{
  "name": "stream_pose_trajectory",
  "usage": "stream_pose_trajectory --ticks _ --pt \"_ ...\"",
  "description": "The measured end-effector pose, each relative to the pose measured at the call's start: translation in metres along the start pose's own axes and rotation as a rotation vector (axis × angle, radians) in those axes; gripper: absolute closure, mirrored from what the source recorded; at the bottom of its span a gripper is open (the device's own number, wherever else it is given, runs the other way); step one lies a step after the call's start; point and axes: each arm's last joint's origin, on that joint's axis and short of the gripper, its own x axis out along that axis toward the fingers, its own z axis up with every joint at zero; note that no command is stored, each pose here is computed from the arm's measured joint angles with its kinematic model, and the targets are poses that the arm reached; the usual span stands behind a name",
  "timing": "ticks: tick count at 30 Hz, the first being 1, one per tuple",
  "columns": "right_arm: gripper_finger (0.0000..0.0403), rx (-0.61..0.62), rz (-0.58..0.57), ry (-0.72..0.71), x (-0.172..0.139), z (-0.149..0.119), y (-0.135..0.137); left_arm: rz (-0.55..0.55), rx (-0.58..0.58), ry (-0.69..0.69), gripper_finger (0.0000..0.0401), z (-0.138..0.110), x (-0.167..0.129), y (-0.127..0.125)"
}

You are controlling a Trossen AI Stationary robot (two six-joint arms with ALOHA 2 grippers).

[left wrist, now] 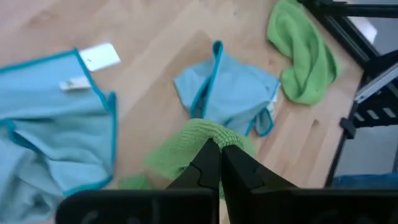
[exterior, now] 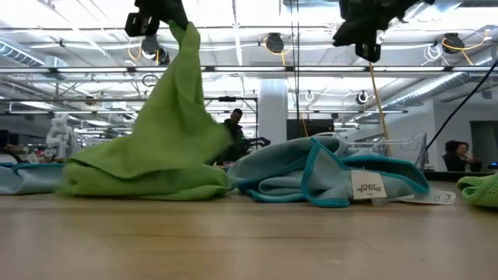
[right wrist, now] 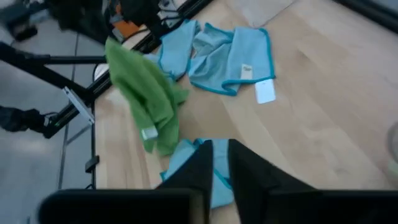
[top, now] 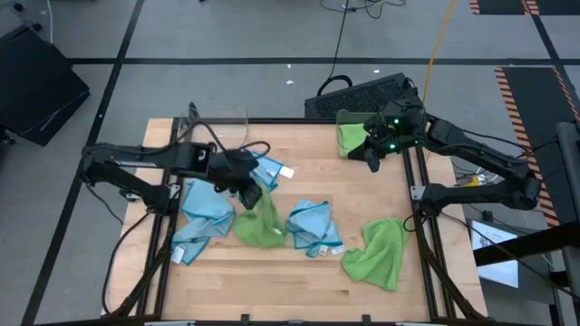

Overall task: Sort microfiber towel by color & place in baskets
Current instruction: Fold the left green towel

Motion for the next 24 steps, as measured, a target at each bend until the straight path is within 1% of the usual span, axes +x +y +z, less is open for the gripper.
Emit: stream_pose_trajectory --ticks 2,6,8,10,13,15,17,22,24 --pt "0.0316 -0.012 0.011 0.017 0.011 0.002 0.001 0.001 0.002 -0.011 0.0396 0.005 -0.003 0.007" --pt "0.0254 -0.014 -0.010 0.021 0.039 0.006 0.006 -0.018 -0.038 -0.051 0.0397 0.018 -0.010 0.020" --pt "0.0230 -0.007 -0.003 0.007 0.055 0.009 0.010 -0.044 -0.045 -0.102 0.0396 0.026 -0.012 0.023" --pt "0.0213 0.004 0.030 -0.007 0.071 0.012 0.013 -0.060 -0.048 -0.146 0.0397 0.031 -0.018 0.026" --pt "0.0203 0.039 0.073 -0.015 0.093 0.014 0.018 -0.104 -0.061 -0.251 0.0398 0.043 -0.025 0.029" --pt "0.0201 0.050 0.098 -0.014 0.107 0.013 0.022 -0.102 -0.077 -0.281 0.0396 0.048 -0.027 0.033" --pt "0.0201 0.053 0.113 0.007 0.118 0.009 0.026 -0.123 -0.083 -0.334 0.0396 0.054 -0.031 0.035" --pt "0.0205 0.015 0.154 0.055 0.143 -0.003 0.040 -0.115 -0.107 -0.385 0.0396 0.063 -0.033 0.043" --pt "0.0205 -0.001 0.149 0.059 0.153 -0.008 0.045 -0.116 -0.105 -0.401 0.0397 0.066 -0.035 0.046"
